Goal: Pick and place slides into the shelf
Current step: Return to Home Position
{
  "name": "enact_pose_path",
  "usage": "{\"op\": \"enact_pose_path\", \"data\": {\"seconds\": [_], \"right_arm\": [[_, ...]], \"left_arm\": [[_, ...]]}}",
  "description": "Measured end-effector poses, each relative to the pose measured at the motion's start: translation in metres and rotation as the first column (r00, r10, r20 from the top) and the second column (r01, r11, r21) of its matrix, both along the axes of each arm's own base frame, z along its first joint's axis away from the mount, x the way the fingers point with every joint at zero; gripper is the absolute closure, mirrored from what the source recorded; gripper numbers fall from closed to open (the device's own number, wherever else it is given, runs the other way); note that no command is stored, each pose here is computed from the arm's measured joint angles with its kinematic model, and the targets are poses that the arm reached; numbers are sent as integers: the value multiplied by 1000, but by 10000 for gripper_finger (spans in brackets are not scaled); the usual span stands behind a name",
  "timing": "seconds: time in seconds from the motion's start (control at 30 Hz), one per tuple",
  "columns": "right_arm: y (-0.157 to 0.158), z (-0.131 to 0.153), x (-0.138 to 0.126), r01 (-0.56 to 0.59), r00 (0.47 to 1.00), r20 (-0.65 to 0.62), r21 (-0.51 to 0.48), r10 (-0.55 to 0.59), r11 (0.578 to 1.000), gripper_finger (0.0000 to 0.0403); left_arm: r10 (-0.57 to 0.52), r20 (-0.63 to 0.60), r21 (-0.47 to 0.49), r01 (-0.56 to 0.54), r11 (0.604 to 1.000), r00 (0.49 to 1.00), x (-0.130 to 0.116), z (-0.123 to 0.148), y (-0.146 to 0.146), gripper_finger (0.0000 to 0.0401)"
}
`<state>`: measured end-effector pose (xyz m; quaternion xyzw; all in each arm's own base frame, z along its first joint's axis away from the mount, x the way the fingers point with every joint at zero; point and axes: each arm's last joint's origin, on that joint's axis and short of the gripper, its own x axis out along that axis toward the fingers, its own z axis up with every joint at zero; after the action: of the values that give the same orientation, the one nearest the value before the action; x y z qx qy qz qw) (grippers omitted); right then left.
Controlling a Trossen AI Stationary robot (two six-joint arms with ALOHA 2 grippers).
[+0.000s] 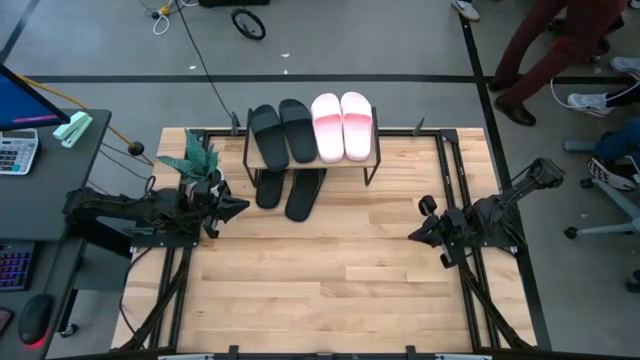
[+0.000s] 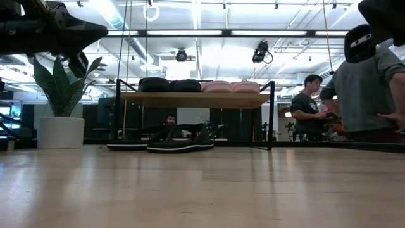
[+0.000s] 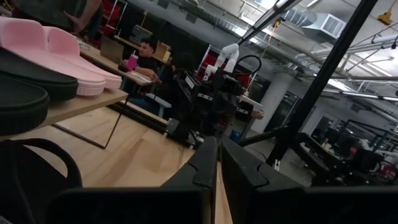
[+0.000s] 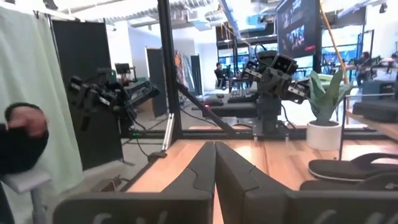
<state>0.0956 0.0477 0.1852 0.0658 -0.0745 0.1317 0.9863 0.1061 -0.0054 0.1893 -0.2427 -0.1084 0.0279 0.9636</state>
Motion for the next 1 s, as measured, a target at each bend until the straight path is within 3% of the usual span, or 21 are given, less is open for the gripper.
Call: {"op": "enact_pose_path", "data": {"seconds": [0.13, 0.27, 0.63, 1.0], "right_arm": [[0, -4, 1, 1, 999, -33, -32, -2, 999, 389], [1, -8, 1, -9, 996, -89, 25, 11, 1000, 389], [1, -8, 1, -11, 995, -94, 48, 15, 999, 389], [1, -8, 1, -11, 995, -94, 48, 15, 999, 389]], "left_arm": [[0, 0, 0, 0, 1000, 1000, 0, 0, 0, 368], [0, 0, 0, 0, 1000, 1000, 0, 0, 0, 365], [0, 0, 0, 0, 1000, 1000, 0, 0, 0, 380], [0, 1, 0, 0, 1000, 1000, 0, 0, 0, 365]]}}
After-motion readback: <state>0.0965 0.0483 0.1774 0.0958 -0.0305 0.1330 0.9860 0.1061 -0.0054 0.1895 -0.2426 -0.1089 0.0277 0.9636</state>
